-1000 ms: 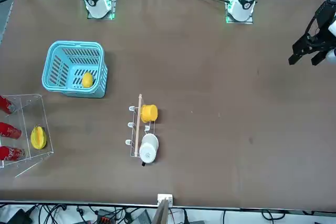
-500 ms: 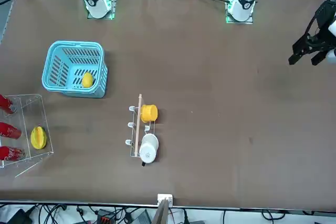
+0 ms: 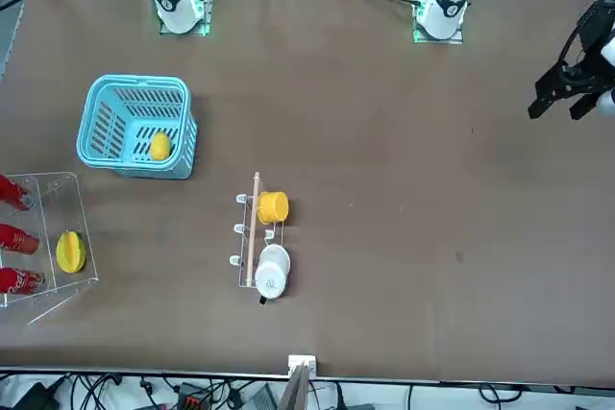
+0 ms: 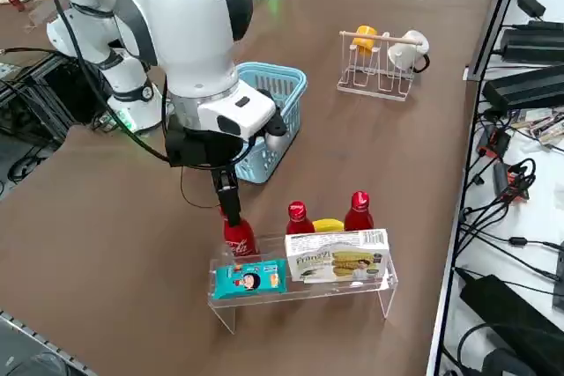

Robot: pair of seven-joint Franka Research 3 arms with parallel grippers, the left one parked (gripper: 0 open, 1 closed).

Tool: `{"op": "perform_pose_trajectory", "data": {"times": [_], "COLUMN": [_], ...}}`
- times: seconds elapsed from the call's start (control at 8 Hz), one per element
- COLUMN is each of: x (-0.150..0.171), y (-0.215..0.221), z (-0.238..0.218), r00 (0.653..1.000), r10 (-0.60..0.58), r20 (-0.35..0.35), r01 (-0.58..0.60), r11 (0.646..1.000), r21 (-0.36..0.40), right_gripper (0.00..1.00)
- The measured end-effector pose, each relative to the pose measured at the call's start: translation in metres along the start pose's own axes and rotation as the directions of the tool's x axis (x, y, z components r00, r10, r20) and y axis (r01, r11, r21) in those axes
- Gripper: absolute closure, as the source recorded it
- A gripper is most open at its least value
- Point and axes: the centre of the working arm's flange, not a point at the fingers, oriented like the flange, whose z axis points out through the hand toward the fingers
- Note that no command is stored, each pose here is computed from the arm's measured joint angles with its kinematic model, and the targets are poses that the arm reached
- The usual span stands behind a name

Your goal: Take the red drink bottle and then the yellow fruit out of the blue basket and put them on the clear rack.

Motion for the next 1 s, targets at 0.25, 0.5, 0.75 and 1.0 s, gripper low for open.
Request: {"op": "perform_pose_trajectory", "data": {"times": [0.25,0.5,0.75,1.0], "x": [0.002,0.002,0.008,0.032], "y": [0.003,0.002,-0.01,-0.049], "z": [-0.015,-0.049,-0.098,-0.144], "r00": [0.999,0.997,0.973,0.938], "r10": [0.02,0.057,0.214,0.343], "r20": [-0.036,-0.06,-0.084,-0.058], "r01": [-0.02,-0.054,-0.206,-0.331], "r11": [1.0,0.997,0.974,0.931], "r21": [0.009,0.052,0.097,0.154], "right_gripper": [0.01,0.0,0.0,0.0]}}
